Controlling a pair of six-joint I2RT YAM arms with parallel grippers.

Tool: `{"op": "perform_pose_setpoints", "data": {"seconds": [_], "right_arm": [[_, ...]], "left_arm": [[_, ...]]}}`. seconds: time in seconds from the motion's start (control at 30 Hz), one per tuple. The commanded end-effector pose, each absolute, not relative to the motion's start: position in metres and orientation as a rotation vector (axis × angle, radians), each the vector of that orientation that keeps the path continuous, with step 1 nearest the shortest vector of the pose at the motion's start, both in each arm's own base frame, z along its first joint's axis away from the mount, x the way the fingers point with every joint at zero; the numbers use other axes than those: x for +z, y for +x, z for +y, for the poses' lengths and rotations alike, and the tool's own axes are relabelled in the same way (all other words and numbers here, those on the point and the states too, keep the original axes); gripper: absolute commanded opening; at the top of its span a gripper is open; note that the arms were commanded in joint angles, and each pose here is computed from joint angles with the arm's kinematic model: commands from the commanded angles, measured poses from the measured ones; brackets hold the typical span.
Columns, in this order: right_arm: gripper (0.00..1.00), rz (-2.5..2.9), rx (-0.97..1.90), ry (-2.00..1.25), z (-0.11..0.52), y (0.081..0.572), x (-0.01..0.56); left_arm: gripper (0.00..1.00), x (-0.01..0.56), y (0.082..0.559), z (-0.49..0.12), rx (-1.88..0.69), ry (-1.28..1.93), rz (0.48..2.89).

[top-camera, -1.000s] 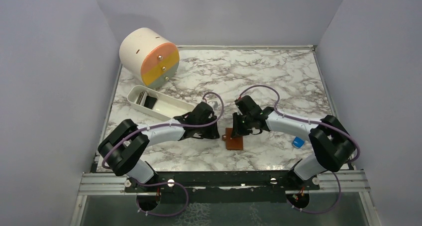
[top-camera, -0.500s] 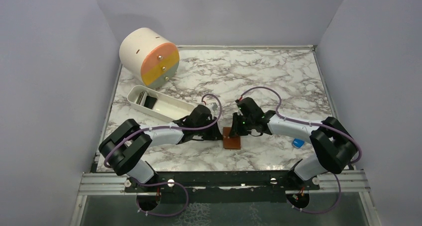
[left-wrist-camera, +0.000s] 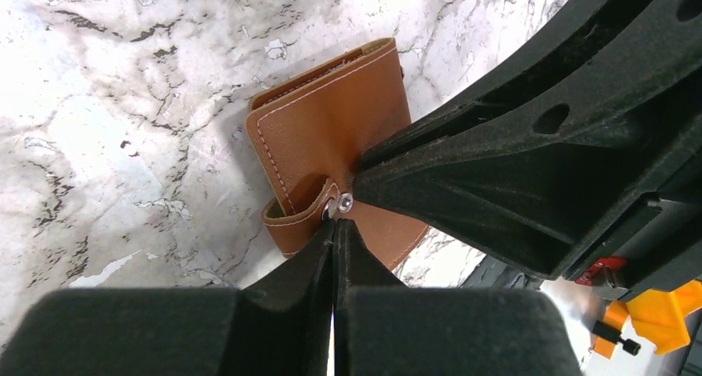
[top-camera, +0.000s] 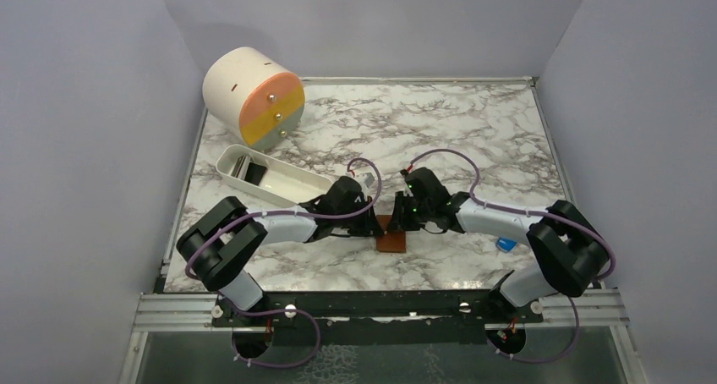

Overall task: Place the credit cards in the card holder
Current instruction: Close the card holder at the center of the board.

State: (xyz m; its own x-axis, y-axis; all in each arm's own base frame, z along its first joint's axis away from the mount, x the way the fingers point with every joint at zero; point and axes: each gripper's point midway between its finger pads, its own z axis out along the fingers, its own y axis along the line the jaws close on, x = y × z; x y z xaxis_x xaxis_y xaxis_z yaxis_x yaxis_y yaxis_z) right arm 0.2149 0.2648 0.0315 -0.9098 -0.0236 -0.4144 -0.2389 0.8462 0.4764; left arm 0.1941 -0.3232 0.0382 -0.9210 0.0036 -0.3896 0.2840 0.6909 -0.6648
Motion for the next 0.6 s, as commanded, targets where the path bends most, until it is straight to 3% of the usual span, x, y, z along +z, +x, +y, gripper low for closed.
{"op": "perform_pose_setpoints", "data": {"seconds": [0.0,0.13,0.27,0.57], "right_arm": [[0.15,2.677,0.709,-0.181,0.253,0.199,0.022],[0.17,2.614,0.737,-0.159,0.254,0.204,0.042],[0.19,2.567,0.791,-0.164,0.259,0.206,0.061],[0.29,2.574,0.842,-0.183,0.274,0.211,0.06]], "left_arm": [[0.03,0.037,0.192,-0.329,-1.115,0.235,2.547],[0.02,0.049,0.19,-0.334,-1.162,0.231,2.526],[0.13,0.069,0.195,-0.332,-1.151,0.196,2.492],[0.18,0.083,0.211,-0.306,-1.076,0.057,2.439]]}}
